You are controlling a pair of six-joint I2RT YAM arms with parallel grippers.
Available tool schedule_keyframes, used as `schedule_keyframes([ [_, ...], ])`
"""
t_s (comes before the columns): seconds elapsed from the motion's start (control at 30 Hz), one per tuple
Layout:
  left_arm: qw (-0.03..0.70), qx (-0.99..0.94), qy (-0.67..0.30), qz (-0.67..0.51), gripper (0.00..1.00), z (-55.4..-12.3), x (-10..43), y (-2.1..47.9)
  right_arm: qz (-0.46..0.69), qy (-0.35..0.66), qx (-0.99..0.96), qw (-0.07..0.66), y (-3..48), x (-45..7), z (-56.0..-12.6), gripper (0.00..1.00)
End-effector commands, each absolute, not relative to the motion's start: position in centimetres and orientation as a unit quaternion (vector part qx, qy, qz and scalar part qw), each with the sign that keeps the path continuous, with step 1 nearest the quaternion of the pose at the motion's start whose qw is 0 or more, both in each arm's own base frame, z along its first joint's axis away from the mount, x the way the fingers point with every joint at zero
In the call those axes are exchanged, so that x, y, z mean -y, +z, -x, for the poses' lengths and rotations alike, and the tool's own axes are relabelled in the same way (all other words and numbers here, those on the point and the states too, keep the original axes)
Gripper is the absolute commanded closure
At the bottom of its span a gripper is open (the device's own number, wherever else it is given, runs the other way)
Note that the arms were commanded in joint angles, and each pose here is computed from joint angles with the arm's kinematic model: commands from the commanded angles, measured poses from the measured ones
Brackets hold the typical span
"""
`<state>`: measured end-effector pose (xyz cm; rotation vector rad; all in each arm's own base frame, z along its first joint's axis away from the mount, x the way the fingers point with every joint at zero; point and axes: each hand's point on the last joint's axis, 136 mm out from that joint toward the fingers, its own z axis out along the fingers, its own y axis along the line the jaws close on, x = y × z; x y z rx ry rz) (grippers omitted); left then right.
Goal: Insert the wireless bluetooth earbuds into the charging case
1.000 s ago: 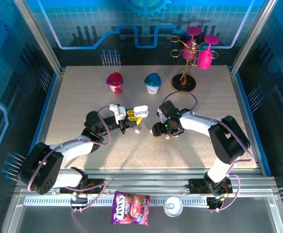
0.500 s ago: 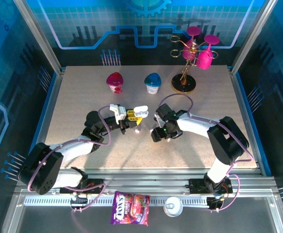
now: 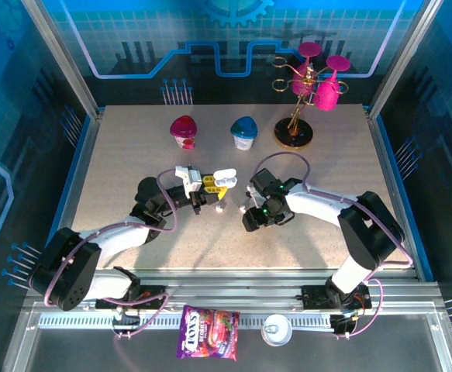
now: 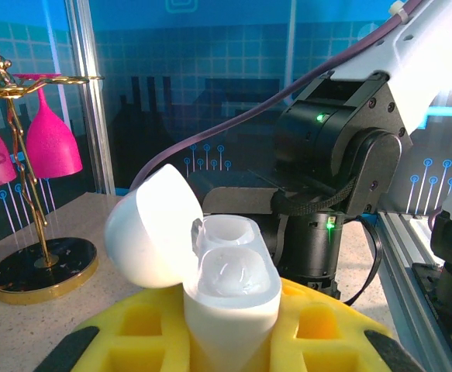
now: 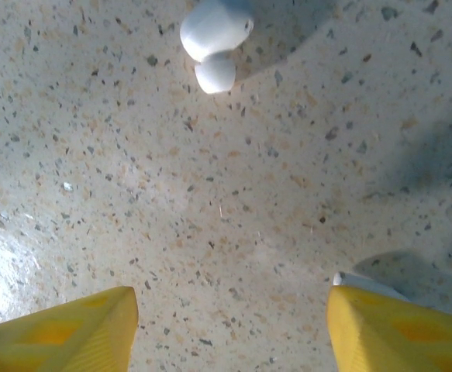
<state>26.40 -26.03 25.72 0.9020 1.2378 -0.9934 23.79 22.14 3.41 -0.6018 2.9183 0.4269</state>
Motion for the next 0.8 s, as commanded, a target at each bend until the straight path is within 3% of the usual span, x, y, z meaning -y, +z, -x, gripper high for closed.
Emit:
schedule_keyframes([
  [0.0, 0.631, -0.508, -0.425, -0.404, 1.00, -26.1, 26.0, 27.6, 0.221, 0.145, -0.964, 0.040, 3.8, -21.9, -21.7, 0.35],
  [0.13, 0.631, -0.507, -0.426, -0.403, 1.00, -26.1, 26.0, 27.7, 0.206, 0.140, -0.966, 0.069, 4.7, -21.7, -22.0, 0.37],
  [0.27, 0.632, -0.507, -0.426, -0.403, 1.00, -26.0, 26.0, 27.8, 0.146, 0.139, -0.971, 0.132, 5.9, -20.7, -23.0, 0.27],
  [0.37, 0.632, -0.507, -0.425, -0.404, 1.00, -26.0, 26.0, 27.8, 0.072, 0.152, -0.973, 0.159, 5.9, -20.1, -23.2, 0.27],
  [0.77, 0.633, -0.506, -0.424, -0.404, 1.00, -26.0, 25.9, 27.8, -0.021, 0.174, -0.974, 0.145, 3.5, -19.3, -23.8, 0.32],
])
